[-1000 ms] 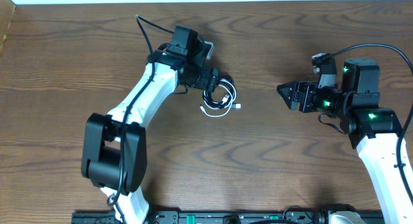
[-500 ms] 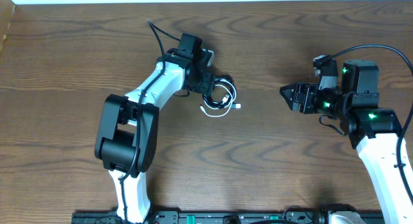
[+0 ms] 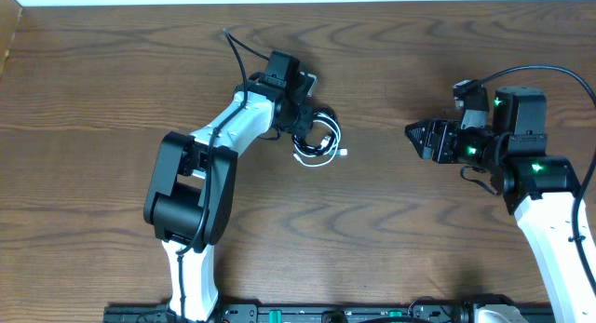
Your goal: Untangle cables
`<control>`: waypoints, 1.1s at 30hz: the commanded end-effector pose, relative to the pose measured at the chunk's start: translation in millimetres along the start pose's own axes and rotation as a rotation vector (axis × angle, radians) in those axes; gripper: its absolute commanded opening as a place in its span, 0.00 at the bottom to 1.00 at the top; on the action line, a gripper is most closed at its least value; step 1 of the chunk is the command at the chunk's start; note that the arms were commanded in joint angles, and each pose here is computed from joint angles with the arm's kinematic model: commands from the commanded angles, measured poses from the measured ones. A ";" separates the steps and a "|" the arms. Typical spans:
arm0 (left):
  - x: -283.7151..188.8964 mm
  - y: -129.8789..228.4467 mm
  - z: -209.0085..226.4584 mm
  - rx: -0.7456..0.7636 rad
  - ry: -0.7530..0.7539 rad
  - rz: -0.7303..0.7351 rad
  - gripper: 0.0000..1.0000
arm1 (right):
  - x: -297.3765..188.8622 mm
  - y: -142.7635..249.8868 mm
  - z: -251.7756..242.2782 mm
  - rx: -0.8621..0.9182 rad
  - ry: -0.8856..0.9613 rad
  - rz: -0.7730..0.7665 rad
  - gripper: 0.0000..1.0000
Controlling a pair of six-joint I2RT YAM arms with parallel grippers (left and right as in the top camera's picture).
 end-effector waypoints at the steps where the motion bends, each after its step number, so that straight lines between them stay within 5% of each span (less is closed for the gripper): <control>1: 7.8 4.8 -0.9 0.003 -0.006 0.021 0.32 | -1.8 -2.4 8.0 -0.004 -0.016 -0.007 0.67; 4: 7.3 -0.6 0.3 -0.088 -0.014 -0.015 0.08 | 0.5 0.7 12.8 -0.019 -0.027 0.005 0.65; 13: -49.3 -20.8 -7.3 -0.603 0.014 -0.135 0.08 | 7.2 5.0 32.8 0.042 -0.086 0.008 0.61; 22: -100.9 -36.5 -34.8 -0.630 0.111 -0.241 0.08 | 35.4 12.0 50.9 0.324 -0.045 -0.007 0.48; 33: -94.9 -36.3 -51.2 -0.634 0.130 -0.207 0.07 | 80.1 24.7 66.9 0.463 -0.034 0.020 0.50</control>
Point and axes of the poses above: each gripper's point midway between its finger pads, its own x axis out along the fingers, its own z axis along the line the jaws close on, y = z × x, the point moved 10 cm from there along -x, back along the fingers, and after that the axes turned 14 degrees about x, right-handed, at the moved point
